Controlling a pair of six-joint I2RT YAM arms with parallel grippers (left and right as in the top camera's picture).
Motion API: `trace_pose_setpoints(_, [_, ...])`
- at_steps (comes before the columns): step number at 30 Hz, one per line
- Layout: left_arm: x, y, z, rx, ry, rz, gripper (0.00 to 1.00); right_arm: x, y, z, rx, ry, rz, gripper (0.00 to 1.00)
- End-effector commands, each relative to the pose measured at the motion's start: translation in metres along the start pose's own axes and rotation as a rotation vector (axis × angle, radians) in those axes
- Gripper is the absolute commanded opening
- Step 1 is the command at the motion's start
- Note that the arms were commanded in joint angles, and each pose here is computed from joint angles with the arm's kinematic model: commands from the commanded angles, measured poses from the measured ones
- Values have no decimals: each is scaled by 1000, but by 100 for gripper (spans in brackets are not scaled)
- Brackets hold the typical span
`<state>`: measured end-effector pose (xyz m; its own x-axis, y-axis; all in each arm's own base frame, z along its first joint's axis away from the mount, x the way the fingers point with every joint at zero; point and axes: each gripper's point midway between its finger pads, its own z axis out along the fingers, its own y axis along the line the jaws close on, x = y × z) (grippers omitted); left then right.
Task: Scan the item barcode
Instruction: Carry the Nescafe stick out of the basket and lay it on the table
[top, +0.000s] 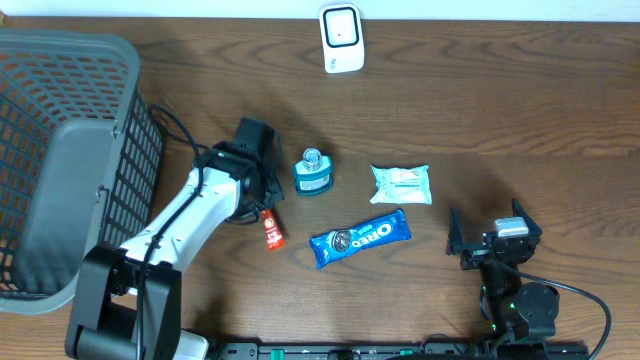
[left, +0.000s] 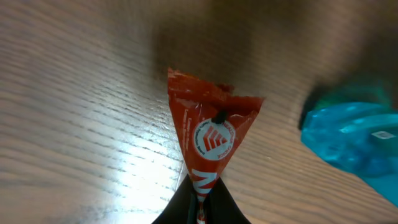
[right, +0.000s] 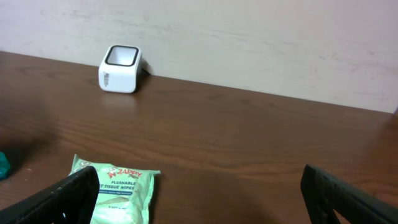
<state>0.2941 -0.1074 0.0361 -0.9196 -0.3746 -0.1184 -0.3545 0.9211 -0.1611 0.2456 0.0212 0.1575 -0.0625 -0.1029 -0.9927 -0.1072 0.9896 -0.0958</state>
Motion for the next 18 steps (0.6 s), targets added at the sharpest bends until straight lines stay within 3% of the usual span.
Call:
trace_pose_setpoints(1, [11, 3, 11, -22, 12, -18, 7, 1, 1, 0, -2, 1, -14, 99])
trace_pose_setpoints(10, [26, -9, 18, -10, 15, 47, 8, 1, 1, 0, -2, 1, -14, 99])
trace_pose_setpoints(12, [26, -8, 18, -18, 8, 50, 40, 1, 1, 0, -2, 1, -14, 99])
trace_pose_setpoints(13, [25, -7, 18, -25, 2, 50, 52, 1, 1, 0, -2, 1, -14, 99])
trace_pose_setpoints(14, [23, -5, 18, -33, -7, 50, 71, 1, 1, 0, -2, 1, -14, 99])
trace_pose_setpoints(16, [20, -3, 17, -47, -21, 50, 83, 1, 1, 0, -2, 1, -14, 99])
trace_pose_setpoints(18, [19, -2, 17, -57, -32, 51, 88, 1, 1, 0, -2, 1, -14, 99])
